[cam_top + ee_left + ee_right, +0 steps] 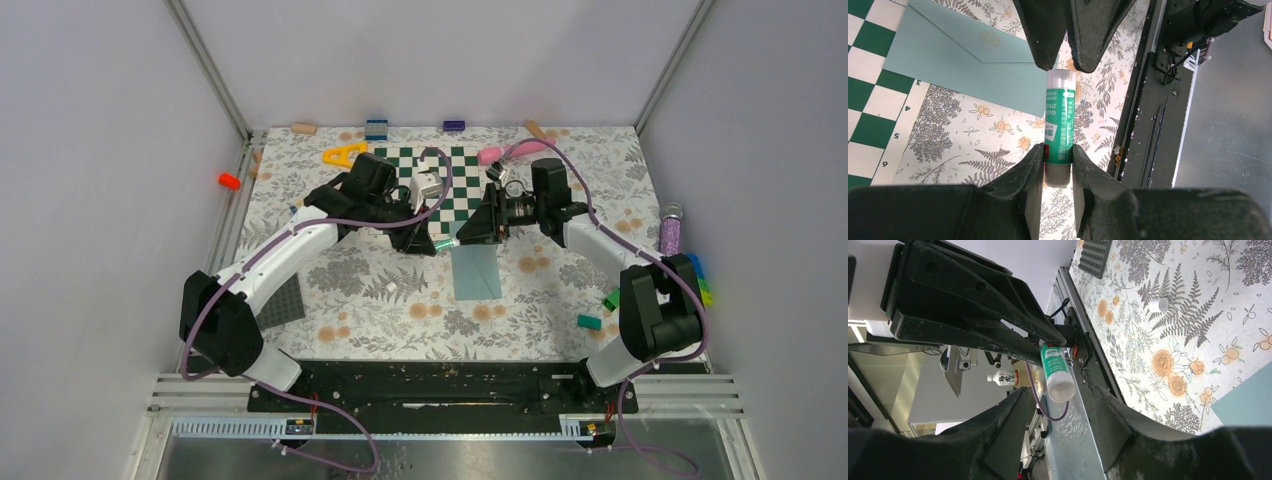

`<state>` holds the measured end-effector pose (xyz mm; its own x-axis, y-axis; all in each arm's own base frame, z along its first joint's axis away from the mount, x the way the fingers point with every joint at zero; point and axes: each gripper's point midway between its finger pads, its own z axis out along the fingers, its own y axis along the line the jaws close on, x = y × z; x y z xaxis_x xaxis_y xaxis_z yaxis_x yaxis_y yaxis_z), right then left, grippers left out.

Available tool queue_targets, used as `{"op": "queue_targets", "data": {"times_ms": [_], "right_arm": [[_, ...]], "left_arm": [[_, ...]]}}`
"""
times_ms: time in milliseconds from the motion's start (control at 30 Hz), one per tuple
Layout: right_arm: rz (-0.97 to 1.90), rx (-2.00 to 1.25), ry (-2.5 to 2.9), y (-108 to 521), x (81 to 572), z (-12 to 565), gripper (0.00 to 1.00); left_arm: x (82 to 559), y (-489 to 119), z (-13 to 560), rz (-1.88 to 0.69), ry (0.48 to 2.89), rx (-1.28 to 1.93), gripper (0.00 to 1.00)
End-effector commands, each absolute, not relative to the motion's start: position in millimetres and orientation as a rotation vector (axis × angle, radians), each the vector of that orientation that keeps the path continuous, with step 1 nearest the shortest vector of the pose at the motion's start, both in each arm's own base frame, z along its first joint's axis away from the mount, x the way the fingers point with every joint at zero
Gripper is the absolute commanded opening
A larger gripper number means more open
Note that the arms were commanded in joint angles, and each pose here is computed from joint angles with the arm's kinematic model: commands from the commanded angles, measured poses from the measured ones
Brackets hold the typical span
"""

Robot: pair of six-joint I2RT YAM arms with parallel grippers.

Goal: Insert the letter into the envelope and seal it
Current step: Screw the solid glue.

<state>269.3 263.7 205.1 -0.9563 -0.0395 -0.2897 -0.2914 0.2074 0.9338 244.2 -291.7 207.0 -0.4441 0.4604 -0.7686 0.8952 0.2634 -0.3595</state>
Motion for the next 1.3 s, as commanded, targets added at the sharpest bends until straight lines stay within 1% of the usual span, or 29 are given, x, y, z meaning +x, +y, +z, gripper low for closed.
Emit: {"op": "queue_targets", "data": {"times_ms": [0, 100, 333, 500, 600, 700, 767, 800, 833, 900, 1067, 1167, 1267], "right_arm": [[1.851, -0.314, 2.272, 264.6, 270.7, 209.1, 0.57], [1.861, -0.290, 2.288, 265.6, 273.1, 201.3, 0.56], [1.893, -0.280, 2.290, 267.8, 273.7, 200.1, 0.46], [1.908, -0.287, 2.287, 269.4, 271.4, 201.7, 0.43], [1.913, -0.284, 2.286, 270.0, 270.9, 203.2, 0.43], [1.918, -0.281, 2.285, 270.7, 270.3, 203.5, 0.49], [1.919, -0.280, 2.286, 270.7, 270.0, 203.3, 0.50], [1.920, -0.281, 2.285, 270.7, 269.9, 203.3, 0.50], [1.921, -0.278, 2.287, 270.7, 270.0, 203.4, 0.50], [1.924, -0.283, 2.284, 271.1, 269.4, 204.1, 0.47], [1.933, -0.282, 2.282, 271.6, 269.9, 205.1, 0.36], [1.937, -0.279, 2.286, 271.6, 269.6, 204.4, 0.34], [1.937, -0.284, 2.282, 271.7, 269.6, 204.8, 0.29]], "left_arm": [[248.3, -295.4, 224.7, -1.044, 1.922, 1.229, 0.08], [245.8, -296.7, 226.4, -1.062, 1.912, 1.237, 0.09], [244.2, -297.3, 226.2, -1.072, 1.910, 1.242, 0.08], [245.8, -297.3, 224.6, -1.063, 1.917, 1.238, 0.08], [246.9, -297.2, 224.8, -1.057, 1.917, 1.230, 0.08], [248.9, -297.1, 223.5, -1.047, 1.922, 1.221, 0.07], [249.0, -297.6, 222.8, -1.048, 1.923, 1.221, 0.04], [249.2, -297.8, 222.3, -1.049, 1.925, 1.220, 0.00], [249.3, -297.8, 221.7, -1.049, 1.928, 1.219, 0.00], [248.2, -298.3, 221.6, -1.054, 1.927, 1.222, 0.00], [248.6, -298.3, 221.6, -1.050, 1.926, 1.223, 0.00], [249.2, -298.2, 222.1, -1.048, 1.925, 1.222, 0.00], [248.5, -298.9, 221.7, -1.053, 1.927, 1.222, 0.00]]}}
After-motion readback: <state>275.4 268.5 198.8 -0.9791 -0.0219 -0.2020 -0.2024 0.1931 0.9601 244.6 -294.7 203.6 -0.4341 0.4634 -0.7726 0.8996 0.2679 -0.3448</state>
